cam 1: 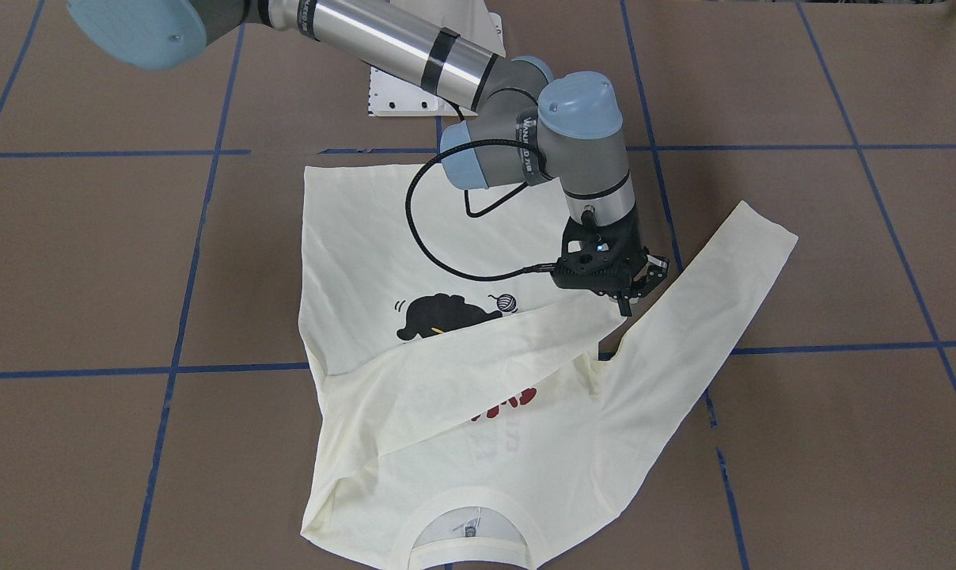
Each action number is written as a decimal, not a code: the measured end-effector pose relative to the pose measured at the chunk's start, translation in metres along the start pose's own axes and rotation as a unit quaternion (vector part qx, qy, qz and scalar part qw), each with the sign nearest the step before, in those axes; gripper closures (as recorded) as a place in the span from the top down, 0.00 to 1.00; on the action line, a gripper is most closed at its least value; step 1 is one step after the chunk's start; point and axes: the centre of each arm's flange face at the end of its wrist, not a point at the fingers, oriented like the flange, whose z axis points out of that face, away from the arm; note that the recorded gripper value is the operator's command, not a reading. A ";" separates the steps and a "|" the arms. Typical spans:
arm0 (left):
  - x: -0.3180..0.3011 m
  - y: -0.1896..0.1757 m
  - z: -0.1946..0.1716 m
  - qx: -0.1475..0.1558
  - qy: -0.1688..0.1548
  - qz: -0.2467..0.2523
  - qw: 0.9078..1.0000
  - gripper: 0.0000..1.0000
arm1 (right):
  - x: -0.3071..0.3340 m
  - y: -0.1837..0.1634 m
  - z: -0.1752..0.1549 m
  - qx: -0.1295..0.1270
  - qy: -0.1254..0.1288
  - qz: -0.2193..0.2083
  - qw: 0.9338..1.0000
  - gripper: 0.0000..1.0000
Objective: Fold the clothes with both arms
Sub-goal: 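Carry the sleeve across the shirt front toward the other sleeve, then release the sleeve and withdraw the right gripper from the shirt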
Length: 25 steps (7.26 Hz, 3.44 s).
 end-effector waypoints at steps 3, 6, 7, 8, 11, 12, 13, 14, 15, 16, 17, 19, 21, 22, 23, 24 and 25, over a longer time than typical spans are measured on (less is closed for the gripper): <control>-0.001 0.000 0.000 -0.001 0.000 0.000 1.000 1.00 | -0.004 -0.004 0.005 0.020 0.000 0.000 1.000 0.68; 0.000 0.001 0.002 -0.003 0.003 -0.012 1.000 1.00 | -0.017 -0.004 0.001 0.027 -0.008 0.000 1.000 0.85; 0.010 0.000 0.012 -0.012 0.012 -0.040 0.999 1.00 | -0.026 -0.005 -0.007 0.026 -0.016 0.002 1.000 0.85; 0.029 0.000 0.030 -0.025 0.024 -0.081 0.996 1.00 | -0.026 -0.011 -0.018 0.018 -0.025 0.009 0.999 0.84; 0.077 0.035 0.080 -0.042 0.043 -0.132 0.989 0.99 | 0.086 -0.065 -0.054 -0.028 -0.023 0.026 0.999 0.99; 0.084 0.052 0.092 -0.055 0.048 -0.137 0.988 0.99 | 0.140 -0.087 -0.069 -0.050 -0.015 0.031 0.998 0.99; 0.087 0.069 0.099 -0.068 0.050 -0.152 0.985 0.99 | 0.202 -0.106 -0.097 -0.068 -0.012 0.033 0.997 0.99; 0.092 0.082 0.107 -0.080 0.053 -0.161 0.982 0.95 | 0.251 -0.121 -0.131 -0.078 -0.013 0.034 0.996 0.99; 0.101 0.091 0.119 -0.092 0.050 -0.162 0.981 0.85 | 0.288 -0.138 -0.160 -0.084 -0.010 0.039 0.996 0.99; 0.109 0.096 0.131 -0.099 0.043 -0.161 0.981 0.77 | 0.324 -0.157 -0.185 -0.087 -0.003 0.049 0.995 0.99; 0.118 0.099 0.140 -0.106 0.038 -0.160 0.981 0.75 | 0.352 -0.172 -0.203 -0.087 0.005 0.060 0.994 0.99; 0.134 0.094 0.153 -0.112 0.039 -0.156 0.981 0.75 | 0.374 -0.182 -0.214 -0.085 0.013 0.067 0.994 0.99; 0.139 0.089 0.168 -0.119 0.037 -0.151 0.981 0.67 | 0.376 -0.182 -0.217 -0.085 0.013 0.067 0.994 0.99; 0.141 0.087 0.174 -0.121 0.035 -0.150 0.981 0.67 | 0.376 -0.182 -0.219 -0.085 0.012 0.067 0.994 0.99; 0.140 0.087 0.177 -0.122 0.033 -0.150 0.981 0.67 | 0.375 -0.182 -0.220 -0.085 0.011 0.067 0.994 0.99; 0.138 0.089 0.180 -0.124 0.031 -0.151 0.980 0.67 | 0.374 -0.181 -0.221 -0.085 0.009 0.066 0.994 0.99; 0.137 0.090 0.182 -0.127 0.030 -0.152 0.980 0.46 | 0.373 -0.180 -0.224 -0.085 0.007 0.065 0.994 0.99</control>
